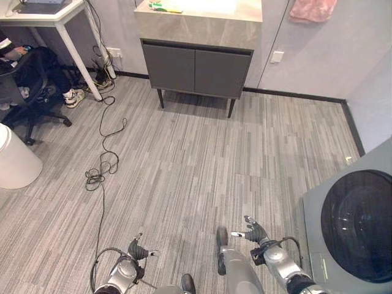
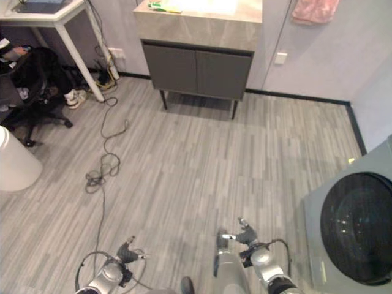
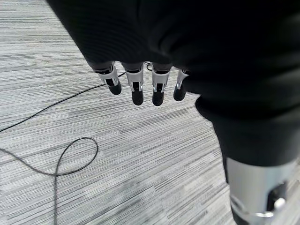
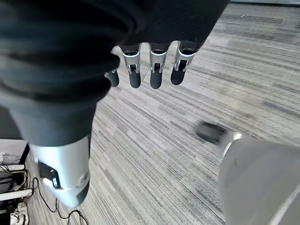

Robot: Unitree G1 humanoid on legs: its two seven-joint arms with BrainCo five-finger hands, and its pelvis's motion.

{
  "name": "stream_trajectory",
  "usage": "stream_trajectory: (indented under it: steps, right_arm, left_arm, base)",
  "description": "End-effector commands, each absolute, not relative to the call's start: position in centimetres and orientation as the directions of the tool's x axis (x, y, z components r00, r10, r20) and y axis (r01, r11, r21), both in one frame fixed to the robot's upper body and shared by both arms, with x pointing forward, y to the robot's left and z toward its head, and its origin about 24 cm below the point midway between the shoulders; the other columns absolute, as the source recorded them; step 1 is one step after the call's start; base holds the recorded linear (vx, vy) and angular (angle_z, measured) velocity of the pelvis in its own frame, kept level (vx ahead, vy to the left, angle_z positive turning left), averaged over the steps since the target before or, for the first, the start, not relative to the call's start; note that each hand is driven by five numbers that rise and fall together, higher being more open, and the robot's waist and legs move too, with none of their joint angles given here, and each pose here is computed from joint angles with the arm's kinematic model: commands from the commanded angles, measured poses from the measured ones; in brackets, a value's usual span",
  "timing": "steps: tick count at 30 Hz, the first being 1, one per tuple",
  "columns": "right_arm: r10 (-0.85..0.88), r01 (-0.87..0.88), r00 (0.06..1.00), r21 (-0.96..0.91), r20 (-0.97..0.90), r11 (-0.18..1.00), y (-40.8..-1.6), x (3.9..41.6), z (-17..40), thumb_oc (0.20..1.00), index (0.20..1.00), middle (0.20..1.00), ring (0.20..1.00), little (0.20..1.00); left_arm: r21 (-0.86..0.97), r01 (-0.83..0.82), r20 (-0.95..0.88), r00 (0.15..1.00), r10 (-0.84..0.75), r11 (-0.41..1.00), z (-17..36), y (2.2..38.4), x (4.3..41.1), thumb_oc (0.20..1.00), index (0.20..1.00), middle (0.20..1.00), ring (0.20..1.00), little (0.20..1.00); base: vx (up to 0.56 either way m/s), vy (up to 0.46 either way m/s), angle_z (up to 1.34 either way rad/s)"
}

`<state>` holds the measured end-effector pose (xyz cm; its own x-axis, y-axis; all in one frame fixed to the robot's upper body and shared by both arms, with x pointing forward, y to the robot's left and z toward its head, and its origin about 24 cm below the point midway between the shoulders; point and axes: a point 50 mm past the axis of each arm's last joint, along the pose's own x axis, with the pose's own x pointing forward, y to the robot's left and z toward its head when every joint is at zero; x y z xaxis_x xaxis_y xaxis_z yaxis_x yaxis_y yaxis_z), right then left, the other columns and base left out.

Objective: Put brush and paste in cup on sink, flatten towel.

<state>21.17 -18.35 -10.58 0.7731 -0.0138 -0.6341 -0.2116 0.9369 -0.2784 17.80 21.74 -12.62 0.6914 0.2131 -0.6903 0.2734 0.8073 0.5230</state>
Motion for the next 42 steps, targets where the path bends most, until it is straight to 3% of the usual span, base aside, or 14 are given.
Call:
stream_trajectory:
  steps: [1, 7, 14, 22, 27, 33, 42]
  right_arm:
    - [-0.020, -0.200, 0.833, -0.336, -0.552, 0.920, -19.1, 23.6, -8.6, 1.000, 1.000, 1.000, 1.000, 1.000]
    - [-0.053, -0.221, 0.795, -0.369, -0.605, 0.903, -20.9, 21.6, -9.7, 1.000, 1.000, 1.000, 1.000, 1.000]
    - [-0.098, -0.237, 0.824, -0.496, -0.558, 0.835, -21.8, 22.5, -8.9, 1.000, 1.000, 1.000, 1.000, 1.000]
    - [-0.009, -0.364, 0.776, -0.459, -0.631, 0.811, -19.5, 21.0, -10.5, 1.000, 1.000, 1.000, 1.000, 1.000]
    - [-0.015, -0.342, 0.762, -0.423, -0.647, 0.839, -19.1, 20.5, -11.0, 1.000, 1.000, 1.000, 1.000, 1.000]
    - [0.013, -0.347, 0.788, -0.427, -0.616, 0.835, -18.3, 21.9, -10.2, 1.000, 1.000, 1.000, 1.000, 1.000]
    - [0.029, -0.349, 0.802, -0.430, -0.597, 0.833, -18.3, 21.7, -9.9, 1.000, 1.000, 1.000, 1.000, 1.000]
  left_arm:
    - [0.566, 0.281, -0.653, 0.727, 0.214, 0.775, -12.1, 22.3, 18.2, 1.000, 1.000, 1.000, 1.000, 1.000]
    - [0.515, 0.330, -0.724, 0.661, 0.195, 0.791, -13.4, 21.0, 17.1, 1.000, 1.000, 1.000, 1.000, 1.000]
    - [0.557, 0.295, -0.632, 0.757, 0.166, 0.776, -11.8, 19.8, 19.8, 1.000, 1.000, 1.000, 1.000, 1.000]
    - [0.579, 0.303, -0.677, 0.696, 0.239, 0.757, -12.9, 21.5, 17.6, 1.000, 1.000, 1.000, 1.000, 1.000]
    - [0.599, 0.325, -0.668, 0.706, 0.234, 0.732, -12.6, 22.0, 18.1, 1.000, 1.000, 1.000, 1.000, 1.000]
    - [0.627, 0.341, -0.646, 0.730, 0.223, 0.700, -12.0, 22.4, 18.8, 1.000, 1.000, 1.000, 1.000, 1.000]
    - [0.632, 0.371, -0.680, 0.686, 0.258, 0.681, -12.6, 22.8, 18.4, 1.000, 1.000, 1.000, 1.000, 1.000]
  base:
    - [0.33, -0.188, 0.31]
    - [0.39, -0.297, 0.42]
    - [0.42, -0.251, 0.05]
    - [0.56, 0.162, -0.59]
    - [0.38, 0.222, -0.55]
    - [0.37, 0.367, -0.07]
    - [0.38, 0.078, 0.25]
